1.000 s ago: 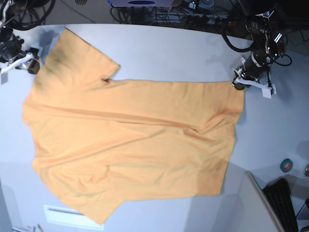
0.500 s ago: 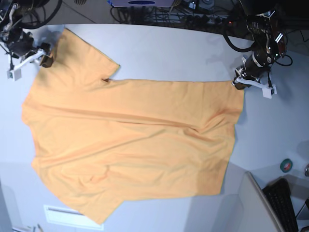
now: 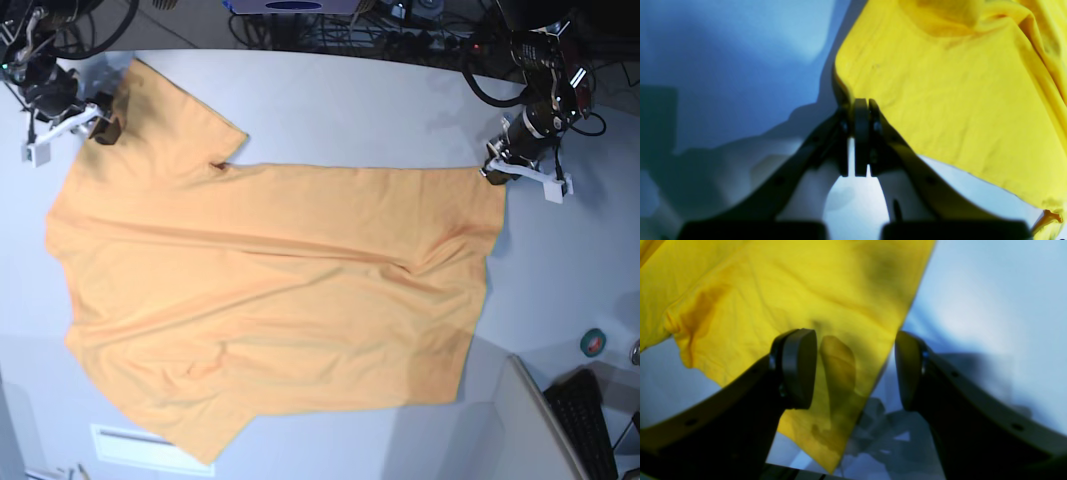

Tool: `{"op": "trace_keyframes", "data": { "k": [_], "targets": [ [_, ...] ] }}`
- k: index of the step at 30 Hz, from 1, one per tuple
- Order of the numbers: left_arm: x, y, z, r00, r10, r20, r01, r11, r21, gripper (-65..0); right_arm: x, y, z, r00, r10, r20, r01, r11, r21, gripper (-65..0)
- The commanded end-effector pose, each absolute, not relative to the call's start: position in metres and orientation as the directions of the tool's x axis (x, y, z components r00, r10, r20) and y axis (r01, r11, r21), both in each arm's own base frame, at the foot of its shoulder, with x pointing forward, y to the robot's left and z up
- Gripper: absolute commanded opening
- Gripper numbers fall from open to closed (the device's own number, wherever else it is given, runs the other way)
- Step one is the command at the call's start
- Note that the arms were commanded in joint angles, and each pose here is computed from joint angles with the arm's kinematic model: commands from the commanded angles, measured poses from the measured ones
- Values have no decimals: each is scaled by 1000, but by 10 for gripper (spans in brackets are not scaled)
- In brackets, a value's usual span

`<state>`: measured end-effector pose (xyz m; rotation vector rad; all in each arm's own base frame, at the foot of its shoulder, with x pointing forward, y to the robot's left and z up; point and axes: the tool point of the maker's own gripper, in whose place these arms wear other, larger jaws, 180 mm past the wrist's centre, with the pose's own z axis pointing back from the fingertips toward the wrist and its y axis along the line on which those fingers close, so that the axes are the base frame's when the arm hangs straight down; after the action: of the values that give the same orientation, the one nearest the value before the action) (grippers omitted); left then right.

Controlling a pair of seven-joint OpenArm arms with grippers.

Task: Layout the t-shirt on the table in an organized manner, then fold the t-shirt properly
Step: 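Grasp the shoulder corners with both grippers and pull outward, then lift the shoulder corners with both grippers and fold toward the hem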

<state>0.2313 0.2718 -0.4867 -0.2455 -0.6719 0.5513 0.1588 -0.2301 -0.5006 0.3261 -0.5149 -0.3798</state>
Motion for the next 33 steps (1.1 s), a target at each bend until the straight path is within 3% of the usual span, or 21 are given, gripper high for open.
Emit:
{"op": "trace_keyframes", "data": {
  "k": [1, 7, 10, 15, 22, 33],
  "targets": [
    [229, 277, -486, 659, 544, 520, -404, 839, -365, -650, 149, -227, -505, 831, -411, 376, 266, 885, 381, -306],
    [229, 282, -484, 661, 536, 526, -402, 844, -354, -650, 151, -227, -505, 829, -413, 377, 266, 885, 382, -497],
    [229, 283, -484, 661, 535, 527, -402, 845, -353, -650, 151, -229, -505, 826, -416, 381, 270, 884, 381, -650],
    [225, 284, -485, 665, 532, 524, -403, 847, -347, -650, 150, -232, -502, 828, -407, 386, 265, 890, 370, -650],
    [211, 288, -446, 660, 430, 615, -330, 902, -277, -650, 138, -246, -466, 830, -304, 468, 196, 944, 266, -650],
    [187, 287, -433, 678, 380, 630, -303, 924, -231, -650, 122, -250, -456, 862, -255, 438, 173, 960, 219, -650]
  ]
}}
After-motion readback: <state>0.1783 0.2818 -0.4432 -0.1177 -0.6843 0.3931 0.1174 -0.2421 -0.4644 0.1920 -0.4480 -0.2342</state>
